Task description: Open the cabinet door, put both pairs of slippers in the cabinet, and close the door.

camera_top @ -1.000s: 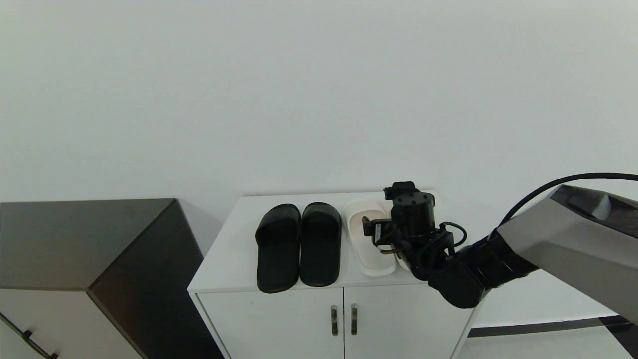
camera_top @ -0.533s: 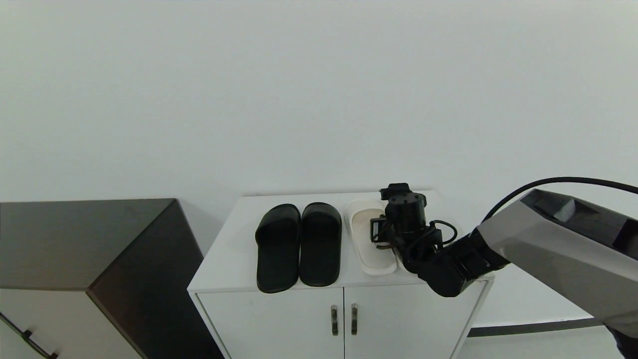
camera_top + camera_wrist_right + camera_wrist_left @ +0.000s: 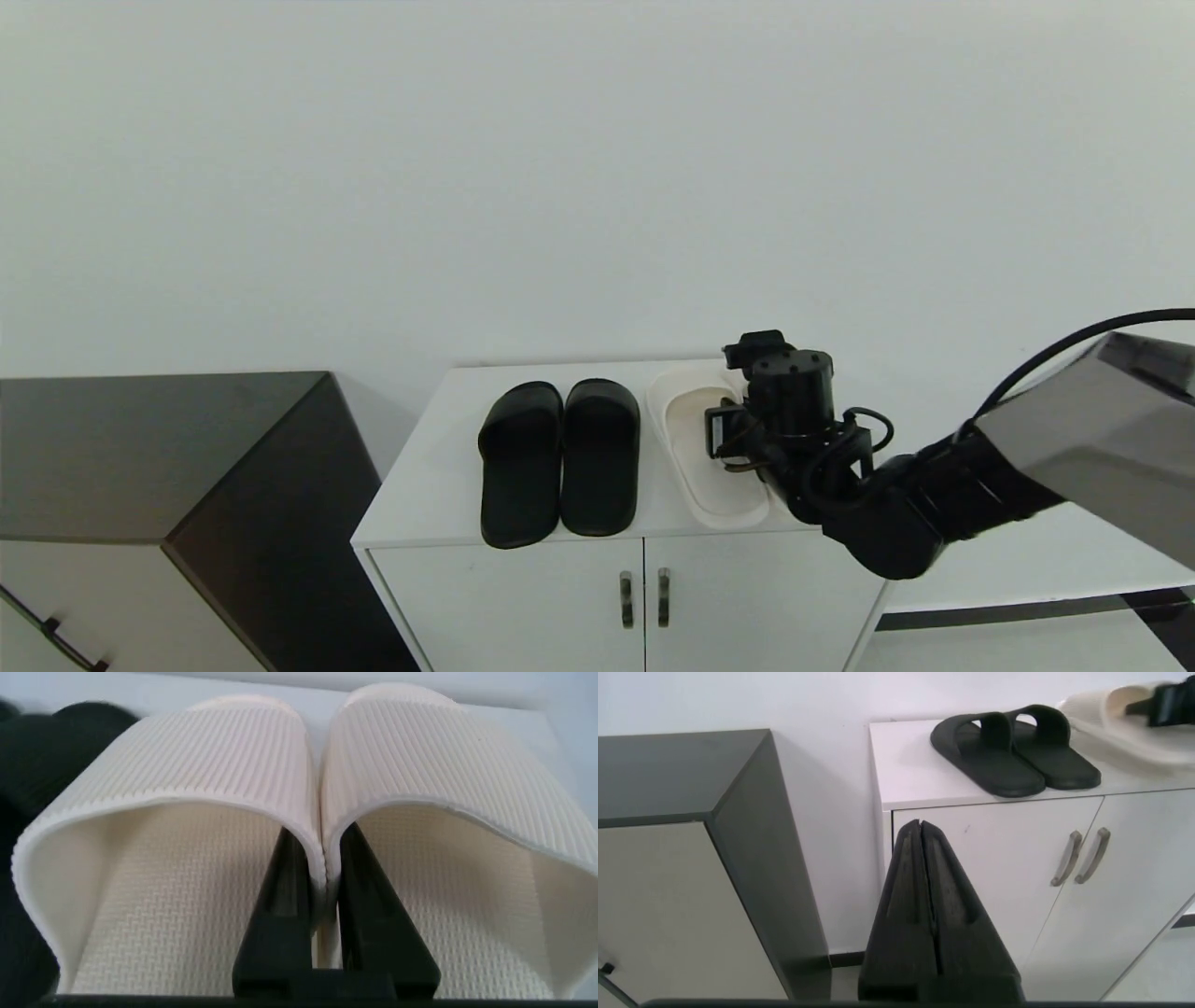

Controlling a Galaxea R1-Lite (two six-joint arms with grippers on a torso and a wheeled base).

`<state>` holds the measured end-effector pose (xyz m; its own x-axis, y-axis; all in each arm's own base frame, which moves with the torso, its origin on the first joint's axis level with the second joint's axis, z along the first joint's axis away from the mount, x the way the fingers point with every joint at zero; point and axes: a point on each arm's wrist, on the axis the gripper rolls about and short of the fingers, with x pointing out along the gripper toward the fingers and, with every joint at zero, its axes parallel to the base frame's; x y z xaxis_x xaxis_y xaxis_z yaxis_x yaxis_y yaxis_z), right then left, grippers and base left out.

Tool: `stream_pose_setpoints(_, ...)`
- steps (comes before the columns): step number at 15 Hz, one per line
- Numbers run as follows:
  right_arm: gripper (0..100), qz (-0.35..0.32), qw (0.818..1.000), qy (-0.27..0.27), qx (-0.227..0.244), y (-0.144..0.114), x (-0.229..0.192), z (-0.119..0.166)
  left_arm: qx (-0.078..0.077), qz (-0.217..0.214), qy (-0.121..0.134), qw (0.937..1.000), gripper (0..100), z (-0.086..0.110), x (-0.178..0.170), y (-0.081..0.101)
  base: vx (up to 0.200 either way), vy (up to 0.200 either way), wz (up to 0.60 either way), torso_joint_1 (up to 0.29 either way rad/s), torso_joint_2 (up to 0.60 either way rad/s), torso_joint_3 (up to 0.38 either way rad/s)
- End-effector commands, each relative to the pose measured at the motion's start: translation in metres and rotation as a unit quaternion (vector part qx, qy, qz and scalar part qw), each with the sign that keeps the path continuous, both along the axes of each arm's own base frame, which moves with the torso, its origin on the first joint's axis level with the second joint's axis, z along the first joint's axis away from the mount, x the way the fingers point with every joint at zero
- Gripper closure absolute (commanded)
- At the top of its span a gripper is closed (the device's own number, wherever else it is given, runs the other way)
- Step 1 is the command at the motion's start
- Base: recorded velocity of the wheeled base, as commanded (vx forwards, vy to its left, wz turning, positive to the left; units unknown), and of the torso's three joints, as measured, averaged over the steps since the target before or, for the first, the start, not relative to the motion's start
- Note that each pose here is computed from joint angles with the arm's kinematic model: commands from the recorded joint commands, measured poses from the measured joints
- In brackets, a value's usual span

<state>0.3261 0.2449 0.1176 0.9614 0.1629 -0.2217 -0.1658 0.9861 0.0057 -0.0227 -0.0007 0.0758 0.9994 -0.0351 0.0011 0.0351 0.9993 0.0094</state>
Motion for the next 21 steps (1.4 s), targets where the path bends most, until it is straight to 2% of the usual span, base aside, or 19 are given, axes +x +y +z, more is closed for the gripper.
stream_pose_setpoints(1,100,0.031,0.999,-0.021,0.017,-0.013,-0.050,0.040,0.001,-0.001,0.000,1.0000,100,0.000,0.000,0.000,0.000,0.000,0.00,0.000,0.00,0.000)
stream_pose_setpoints(4,100,0.077,0.997,-0.012,0.012,-0.022,-0.099,0.047,0.001,-0.001,0.000,1.0000,100,0.000,0.000,0.000,0.000,0.000,0.00,0.000,0.00,0.000)
stream_pose_setpoints(6,100,0.134,0.991,0.004,0.010,-0.028,-0.130,0.044,0.001,-0.002,0.000,1.0000,100,0.000,0.000,0.000,0.000,0.000,0.00,0.000,0.00,0.000)
stream_pose_setpoints(7,100,0.189,0.982,0.015,0.011,-0.029,-0.148,0.042,0.001,-0.002,0.000,1.0000,100,0.000,0.000,0.000,0.000,0.000,0.00,0.000,0.00,0.000)
stream_pose_setpoints(8,100,0.213,0.977,0.022,0.010,-0.029,-0.157,0.040,0.001,-0.002,0.000,1.0000,100,0.000,0.000,0.000,0.000,0.000,0.00,0.000,0.00,0.000)
stream_pose_setpoints(11,100,0.223,0.974,0.028,0.006,-0.032,-0.161,0.037,0.000,-0.001,0.000,1.0000,100,0.000,0.000,0.000,0.000,0.000,0.00,0.000,0.00,0.000)
stream_pose_setpoints(14,100,0.264,0.964,0.037,0.014,-0.038,-0.168,0.037,-0.002,0.000,0.000,1.0000,100,0.000,0.000,0.000,0.000,0.000,0.00,0.000,0.00,0.000)
stream_pose_setpoints(21,100,0.274,0.960,0.050,0.007,-0.042,-0.172,0.030,-0.002,0.000,0.000,1.0000,100,0.000,0.000,0.000,-0.200,0.000,0.00,0.005,0.00,0.002)
